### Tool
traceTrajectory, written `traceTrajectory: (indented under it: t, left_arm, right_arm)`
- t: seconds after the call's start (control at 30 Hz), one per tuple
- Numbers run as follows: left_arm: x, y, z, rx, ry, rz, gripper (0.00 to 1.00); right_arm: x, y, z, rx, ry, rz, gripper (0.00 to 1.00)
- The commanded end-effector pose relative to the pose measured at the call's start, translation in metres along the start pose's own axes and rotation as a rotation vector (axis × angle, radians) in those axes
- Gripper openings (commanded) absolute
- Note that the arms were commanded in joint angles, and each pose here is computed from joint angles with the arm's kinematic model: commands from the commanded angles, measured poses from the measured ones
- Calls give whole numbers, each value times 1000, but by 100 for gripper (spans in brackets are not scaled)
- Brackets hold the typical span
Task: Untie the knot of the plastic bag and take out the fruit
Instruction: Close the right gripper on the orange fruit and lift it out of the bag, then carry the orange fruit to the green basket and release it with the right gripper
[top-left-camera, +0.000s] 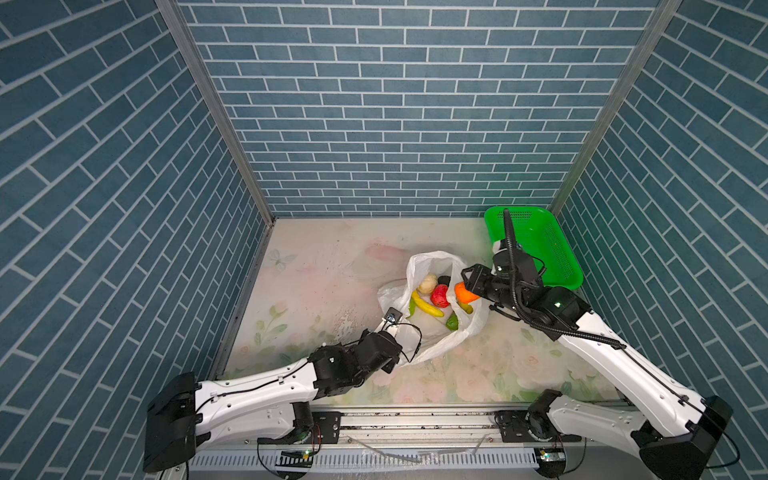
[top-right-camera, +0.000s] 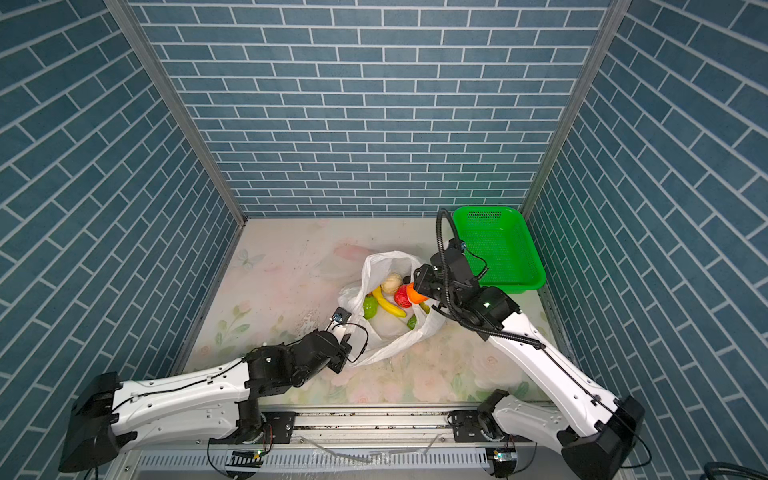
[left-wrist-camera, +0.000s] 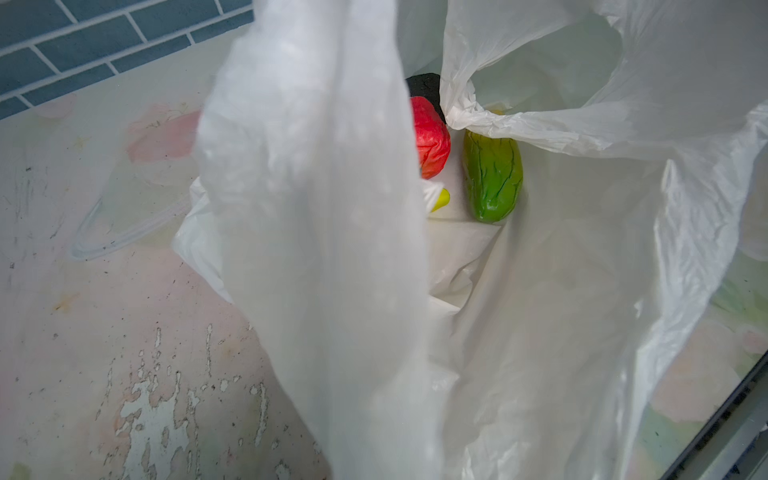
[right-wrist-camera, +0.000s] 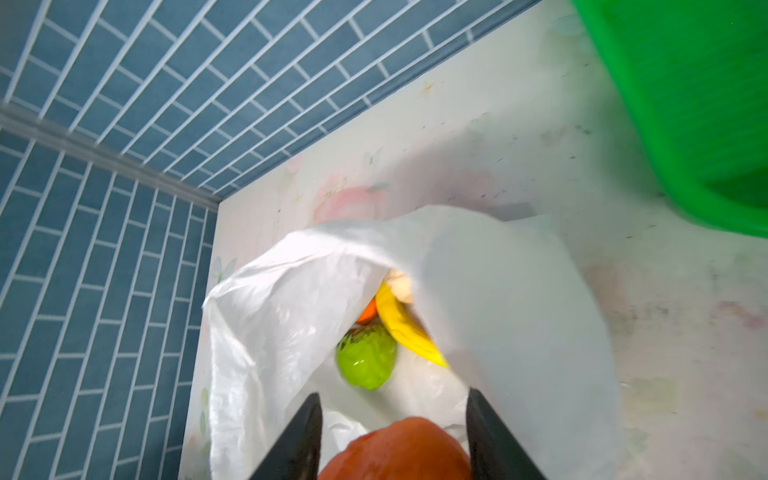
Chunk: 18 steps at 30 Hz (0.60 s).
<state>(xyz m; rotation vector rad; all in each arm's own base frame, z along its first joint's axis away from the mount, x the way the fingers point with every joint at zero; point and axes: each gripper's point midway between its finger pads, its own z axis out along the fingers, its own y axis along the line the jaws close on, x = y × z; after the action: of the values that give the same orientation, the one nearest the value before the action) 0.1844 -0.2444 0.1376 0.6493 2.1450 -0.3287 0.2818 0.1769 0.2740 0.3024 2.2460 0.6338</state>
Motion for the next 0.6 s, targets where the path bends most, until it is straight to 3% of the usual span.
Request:
traceTrajectory:
  t: [0.0,0.23,0.57]
  left_arm:
    - [-7,-2,-3,-1,-3,16,0]
    - [-11,-3,-4,1,-5,15,0]
    - [-12,-3,-6,3,-5,15,0]
  right_arm:
    - [-22,-19,-18,31,-19,-5,44]
    - [-70,-90,-5,163,-84,103,45]
    - [-144,-180,67,345,-159,122,45]
